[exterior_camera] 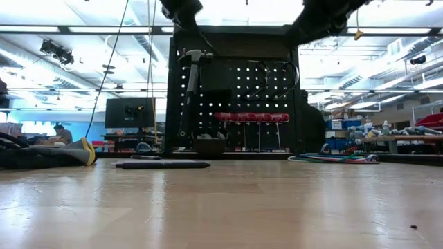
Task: Hang tools onto peg board
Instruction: Put the black pen on the peg board, then put the pink pen on the peg board
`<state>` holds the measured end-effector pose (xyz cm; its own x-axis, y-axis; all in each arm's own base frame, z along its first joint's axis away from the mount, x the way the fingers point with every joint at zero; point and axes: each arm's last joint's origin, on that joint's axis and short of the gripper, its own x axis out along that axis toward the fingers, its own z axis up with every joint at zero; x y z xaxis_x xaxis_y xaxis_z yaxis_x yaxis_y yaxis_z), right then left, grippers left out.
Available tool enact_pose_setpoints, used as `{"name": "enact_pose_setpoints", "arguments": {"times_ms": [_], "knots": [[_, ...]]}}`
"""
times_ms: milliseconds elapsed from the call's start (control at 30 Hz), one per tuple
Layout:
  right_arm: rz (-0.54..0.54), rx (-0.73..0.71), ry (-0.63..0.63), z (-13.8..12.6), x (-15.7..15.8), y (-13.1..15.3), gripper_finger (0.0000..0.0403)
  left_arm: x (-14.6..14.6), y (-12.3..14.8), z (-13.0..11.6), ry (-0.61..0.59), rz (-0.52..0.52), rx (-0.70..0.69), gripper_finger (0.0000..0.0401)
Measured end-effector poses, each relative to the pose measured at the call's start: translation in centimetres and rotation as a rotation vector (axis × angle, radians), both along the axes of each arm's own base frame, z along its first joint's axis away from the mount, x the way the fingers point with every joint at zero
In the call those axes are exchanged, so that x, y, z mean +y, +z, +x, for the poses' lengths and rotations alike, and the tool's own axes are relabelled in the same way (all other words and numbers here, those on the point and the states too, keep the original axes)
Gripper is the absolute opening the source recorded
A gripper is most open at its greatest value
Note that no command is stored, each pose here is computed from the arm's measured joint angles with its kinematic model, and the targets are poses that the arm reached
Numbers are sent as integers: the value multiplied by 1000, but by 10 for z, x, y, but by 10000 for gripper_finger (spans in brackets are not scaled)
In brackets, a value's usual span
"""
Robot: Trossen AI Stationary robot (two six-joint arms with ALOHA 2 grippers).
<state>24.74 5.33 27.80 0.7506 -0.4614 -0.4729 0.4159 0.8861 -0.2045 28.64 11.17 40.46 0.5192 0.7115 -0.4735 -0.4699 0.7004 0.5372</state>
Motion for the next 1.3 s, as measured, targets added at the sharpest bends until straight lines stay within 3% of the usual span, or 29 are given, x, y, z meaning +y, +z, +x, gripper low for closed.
{"name": "enact_pose_setpoints", "arguments": {"times_ms": [200, 467, 700, 1067, 1300], "knots": [[29, 2, -35, -3, -1, -11, 206, 20, -3, 17, 50, 35, 54, 41], [38, -3, -42, -3, -1, -12, 212, 40, -10, 21, 102, 30, 84, 47], [41, -11, -41, -2, -1, -12, 221, 43, -6, 24, 91, 46, 32, 52], [51, -22, -33, -2, 0, -11, 226, 43, -5, 24, 99, 36, 9, 122], [51, -21, -32, -2, 0, -11, 226, 43, -3, 22, 106, 38, 6, 128]]}}
